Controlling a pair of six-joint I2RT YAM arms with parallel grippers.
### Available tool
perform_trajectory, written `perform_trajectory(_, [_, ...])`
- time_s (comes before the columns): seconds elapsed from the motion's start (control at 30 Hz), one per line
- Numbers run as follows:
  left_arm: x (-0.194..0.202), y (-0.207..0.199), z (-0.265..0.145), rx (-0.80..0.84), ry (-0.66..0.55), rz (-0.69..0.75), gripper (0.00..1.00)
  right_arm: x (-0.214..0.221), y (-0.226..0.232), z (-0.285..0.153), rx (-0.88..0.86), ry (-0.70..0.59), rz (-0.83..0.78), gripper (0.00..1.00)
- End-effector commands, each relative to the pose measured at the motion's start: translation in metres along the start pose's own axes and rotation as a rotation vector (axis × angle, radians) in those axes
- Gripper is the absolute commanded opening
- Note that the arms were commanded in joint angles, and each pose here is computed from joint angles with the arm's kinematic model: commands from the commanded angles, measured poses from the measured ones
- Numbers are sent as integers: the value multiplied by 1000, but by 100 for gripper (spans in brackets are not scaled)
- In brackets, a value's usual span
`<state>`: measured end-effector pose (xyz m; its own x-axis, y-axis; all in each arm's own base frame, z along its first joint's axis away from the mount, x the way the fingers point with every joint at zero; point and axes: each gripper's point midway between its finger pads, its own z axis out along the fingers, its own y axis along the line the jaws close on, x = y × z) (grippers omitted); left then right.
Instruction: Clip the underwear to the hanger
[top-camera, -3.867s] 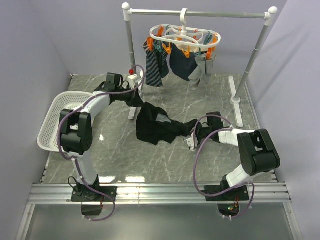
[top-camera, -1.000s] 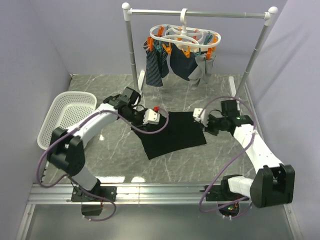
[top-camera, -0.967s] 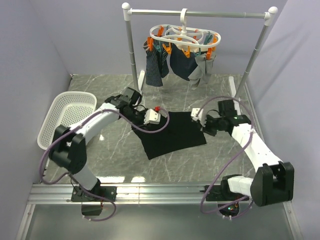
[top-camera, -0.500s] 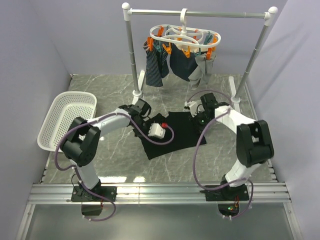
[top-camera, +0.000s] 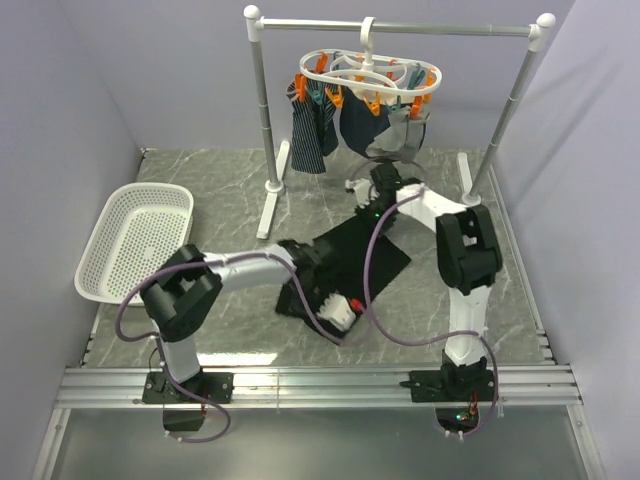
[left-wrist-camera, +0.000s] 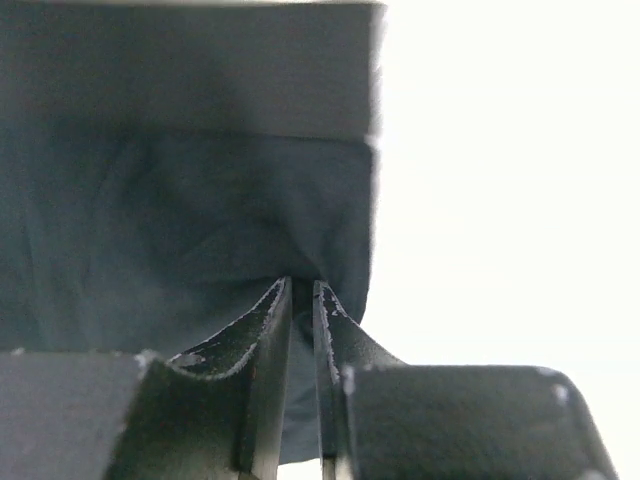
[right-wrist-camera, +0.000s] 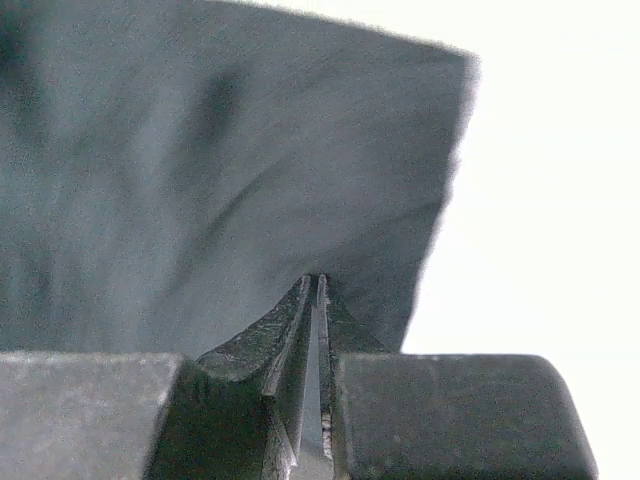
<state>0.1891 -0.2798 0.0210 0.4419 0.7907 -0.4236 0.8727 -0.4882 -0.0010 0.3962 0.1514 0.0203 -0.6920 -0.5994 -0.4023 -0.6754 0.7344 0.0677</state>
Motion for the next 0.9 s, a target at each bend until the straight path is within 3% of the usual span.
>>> perform_trajectory(0.0, [-85,-49,10,171,-129,43,20,-50,17,15,-20,-50,-99,14])
perform_trajectory(0.1, [-133,-63,27,221,-178,29,26,-88,50,15,-64,-101,-223,15])
perform_trajectory(0.2, [-167,-33,28,127,-248,-58,35,-105,70,3,-122,-152,-232,17])
perform_trajectory(0.3, [-188,-13,3,67,-331,-90,42,-121,66,-34,-134,-214,-185,20])
perform_trajectory(0.43, [-209,-22,-68,4,-508,-5,49,-122,45,-89,-143,-328,-58,30])
perform_trajectory(0.5, [-200,-31,-76,0,-512,38,51,-114,26,-114,-182,-384,52,41])
perform_trajectory(0.53, [-199,-36,-84,-1,-522,121,54,-115,23,-136,-187,-426,78,48])
perform_trajectory(0.6, [-178,-42,-80,29,-466,132,64,-104,14,-167,-202,-474,137,56])
perform_trajectory(0.67, [-156,-26,-69,-5,-381,191,92,-92,10,-181,-197,-493,173,68])
perform_trajectory(0.7, [-150,-15,-68,-22,-362,215,96,-88,11,-198,-183,-519,171,71])
perform_trajectory(0.87, [-124,68,-43,-131,-289,282,99,-45,1,-224,-157,-544,251,73])
